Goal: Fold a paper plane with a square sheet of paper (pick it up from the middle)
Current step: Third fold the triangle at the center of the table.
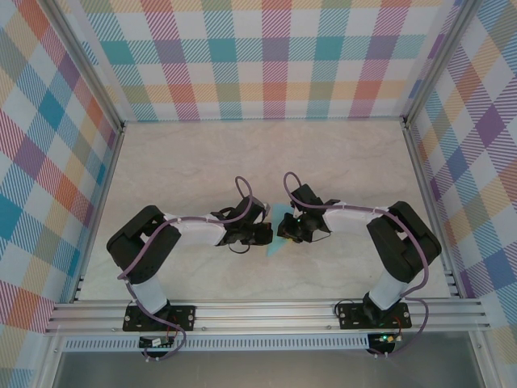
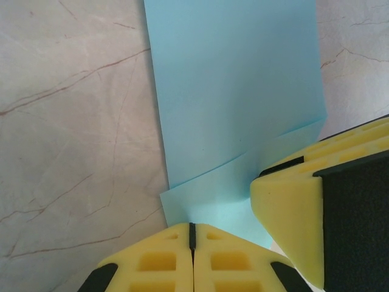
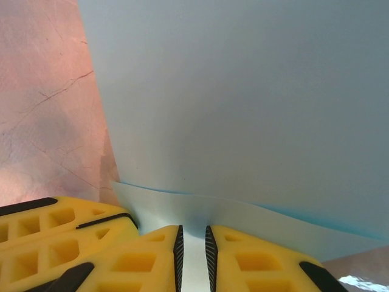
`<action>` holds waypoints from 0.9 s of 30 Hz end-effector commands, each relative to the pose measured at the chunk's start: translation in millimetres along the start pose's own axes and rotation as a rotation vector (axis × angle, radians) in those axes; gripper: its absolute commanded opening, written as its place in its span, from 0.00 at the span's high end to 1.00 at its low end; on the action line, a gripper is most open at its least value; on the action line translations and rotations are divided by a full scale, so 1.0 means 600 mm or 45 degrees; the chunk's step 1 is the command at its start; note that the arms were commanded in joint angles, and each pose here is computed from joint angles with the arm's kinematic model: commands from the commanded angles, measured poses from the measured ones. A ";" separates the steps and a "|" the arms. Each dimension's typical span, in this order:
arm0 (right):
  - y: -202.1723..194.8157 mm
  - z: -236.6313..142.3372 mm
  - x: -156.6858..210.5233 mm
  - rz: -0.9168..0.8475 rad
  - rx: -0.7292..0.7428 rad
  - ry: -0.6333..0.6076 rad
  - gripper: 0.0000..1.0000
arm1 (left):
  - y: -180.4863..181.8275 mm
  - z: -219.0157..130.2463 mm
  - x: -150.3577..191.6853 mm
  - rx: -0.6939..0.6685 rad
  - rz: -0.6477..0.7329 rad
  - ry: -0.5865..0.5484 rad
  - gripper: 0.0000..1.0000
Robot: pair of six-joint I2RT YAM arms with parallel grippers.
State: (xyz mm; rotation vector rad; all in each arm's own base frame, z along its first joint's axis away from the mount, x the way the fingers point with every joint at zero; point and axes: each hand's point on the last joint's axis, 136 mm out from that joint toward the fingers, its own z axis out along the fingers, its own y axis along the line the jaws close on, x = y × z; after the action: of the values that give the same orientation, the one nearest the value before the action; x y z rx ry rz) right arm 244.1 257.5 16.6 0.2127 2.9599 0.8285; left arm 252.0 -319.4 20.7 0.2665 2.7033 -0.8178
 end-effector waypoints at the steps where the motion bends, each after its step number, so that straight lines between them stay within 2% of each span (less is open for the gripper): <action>1: -0.025 -0.001 0.020 0.061 0.074 0.071 0.79 | 0.015 0.012 0.032 -0.065 0.023 0.096 0.94; 14: -0.020 0.008 0.025 0.081 0.079 0.133 0.79 | 0.020 0.017 0.037 -0.087 0.038 0.127 0.94; 27: -0.043 0.021 0.036 0.093 0.108 0.151 0.78 | 0.020 0.015 0.034 -0.099 0.064 0.132 0.94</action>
State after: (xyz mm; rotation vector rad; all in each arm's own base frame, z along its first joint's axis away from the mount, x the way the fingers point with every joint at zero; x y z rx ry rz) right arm 240.6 256.6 15.8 0.2449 3.0176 0.8198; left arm 252.4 -321.1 20.7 0.3146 2.7245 -0.7849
